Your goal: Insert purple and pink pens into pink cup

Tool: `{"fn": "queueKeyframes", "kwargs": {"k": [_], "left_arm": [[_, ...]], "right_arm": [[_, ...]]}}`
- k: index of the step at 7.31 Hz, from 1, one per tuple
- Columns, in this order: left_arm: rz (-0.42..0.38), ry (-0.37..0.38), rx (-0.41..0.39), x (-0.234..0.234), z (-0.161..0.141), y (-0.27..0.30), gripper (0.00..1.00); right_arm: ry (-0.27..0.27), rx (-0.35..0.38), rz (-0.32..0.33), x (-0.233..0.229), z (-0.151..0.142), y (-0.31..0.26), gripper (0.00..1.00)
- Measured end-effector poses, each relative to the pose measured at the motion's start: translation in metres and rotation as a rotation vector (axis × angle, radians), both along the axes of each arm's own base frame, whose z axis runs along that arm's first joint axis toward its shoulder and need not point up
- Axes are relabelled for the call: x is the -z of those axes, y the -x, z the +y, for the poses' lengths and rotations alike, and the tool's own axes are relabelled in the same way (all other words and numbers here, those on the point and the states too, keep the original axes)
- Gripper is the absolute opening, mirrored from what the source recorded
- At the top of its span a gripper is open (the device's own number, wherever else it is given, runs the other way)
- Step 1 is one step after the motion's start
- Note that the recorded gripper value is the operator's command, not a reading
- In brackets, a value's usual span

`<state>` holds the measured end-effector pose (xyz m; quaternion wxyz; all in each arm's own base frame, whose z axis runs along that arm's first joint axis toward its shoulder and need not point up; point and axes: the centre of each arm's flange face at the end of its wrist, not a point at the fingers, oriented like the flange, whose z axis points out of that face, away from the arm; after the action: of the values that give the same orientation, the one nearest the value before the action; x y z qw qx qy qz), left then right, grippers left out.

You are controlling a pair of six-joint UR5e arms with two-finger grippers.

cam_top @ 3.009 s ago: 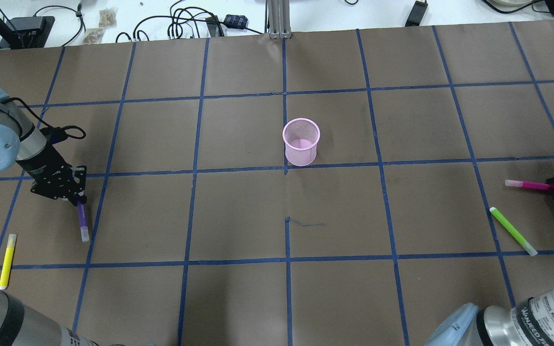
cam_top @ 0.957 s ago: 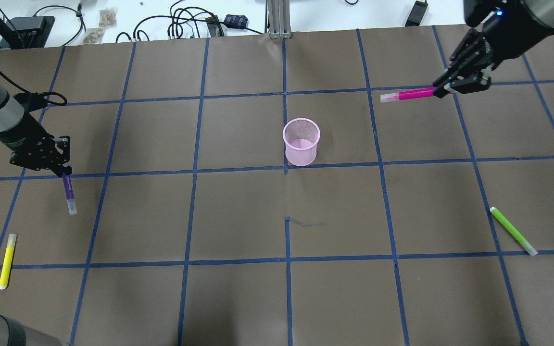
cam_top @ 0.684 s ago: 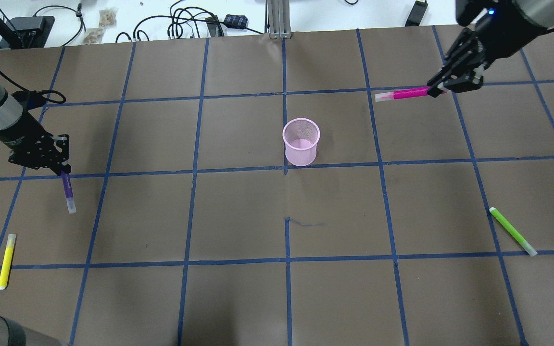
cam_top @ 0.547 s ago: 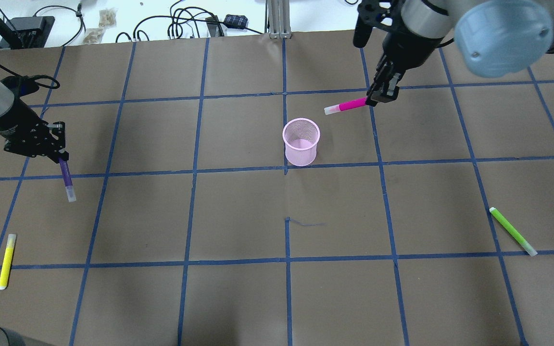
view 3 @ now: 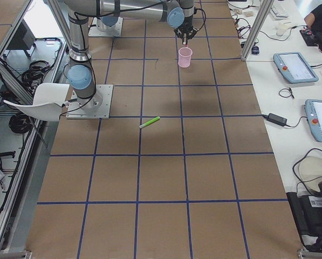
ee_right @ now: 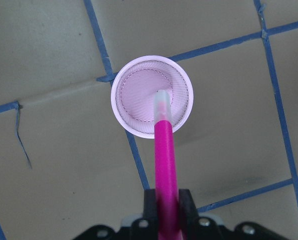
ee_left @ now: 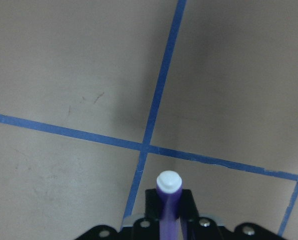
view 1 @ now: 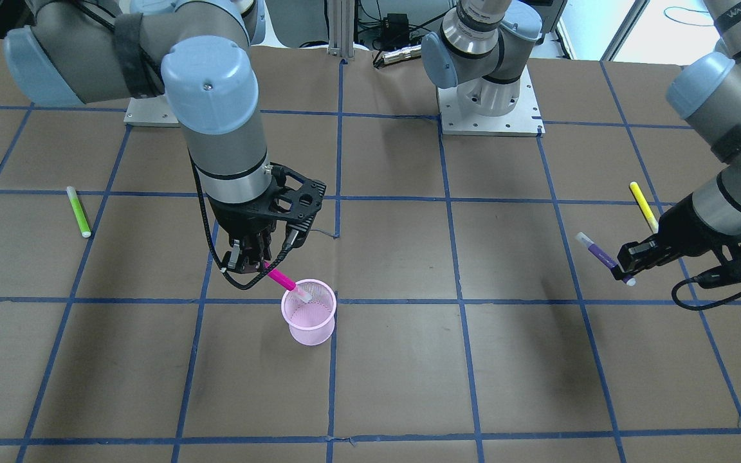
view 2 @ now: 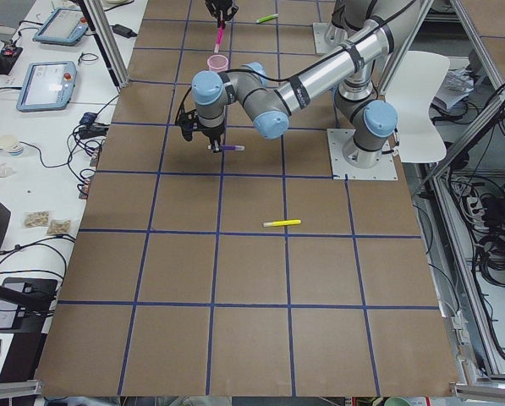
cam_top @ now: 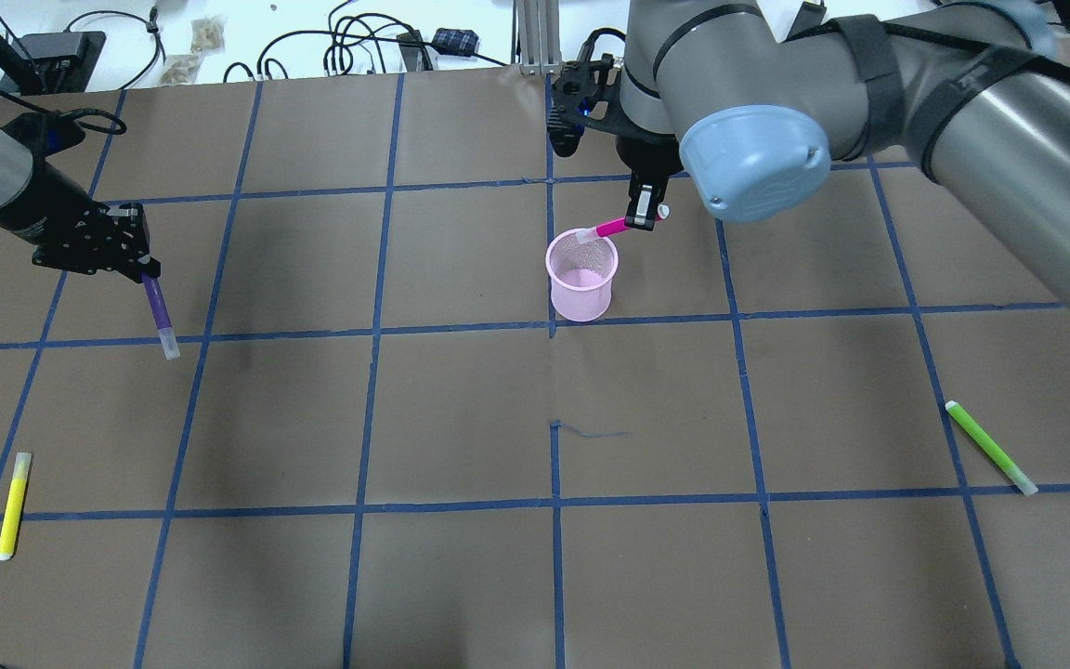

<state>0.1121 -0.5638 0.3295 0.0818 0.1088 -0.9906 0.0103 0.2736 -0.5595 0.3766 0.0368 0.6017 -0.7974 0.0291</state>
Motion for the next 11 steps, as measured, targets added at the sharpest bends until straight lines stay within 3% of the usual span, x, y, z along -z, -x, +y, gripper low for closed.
{"fn": "queueKeyframes", "kwargs": {"k": [1, 2, 6, 8, 10, 11], "left_arm": [[-0.008, 0.022, 0.016, -0.005, -0.002, 0.013, 0.0], [-0.014, 0.038, 0.029, -0.009, -0.002, 0.022, 0.0], [-0.018, 0.055, 0.044, -0.014, -0.001, 0.03, 0.0], [-0.024, 0.071, 0.046, -0.019, -0.002, 0.034, 0.0], [-0.054, 0.147, 0.049, -0.036, -0.012, 0.081, 0.0], [-0.058, 0.191, 0.024, -0.042, -0.018, 0.121, 0.0]], "right_arm": [[-0.002, 0.006, 0.024, 0.008, -0.001, -0.005, 0.1], [-0.005, 0.012, 0.044, 0.014, -0.002, -0.006, 0.41], [-0.023, 0.021, 0.067, 0.033, -0.004, -0.019, 0.58], [-0.015, 0.022, 0.061, 0.03, -0.005, -0.022, 0.59], [0.039, 0.087, 0.035, -0.015, -0.023, 0.006, 0.59], [0.05, 0.164, 0.022, -0.052, -0.032, 0.043, 0.59]]}}
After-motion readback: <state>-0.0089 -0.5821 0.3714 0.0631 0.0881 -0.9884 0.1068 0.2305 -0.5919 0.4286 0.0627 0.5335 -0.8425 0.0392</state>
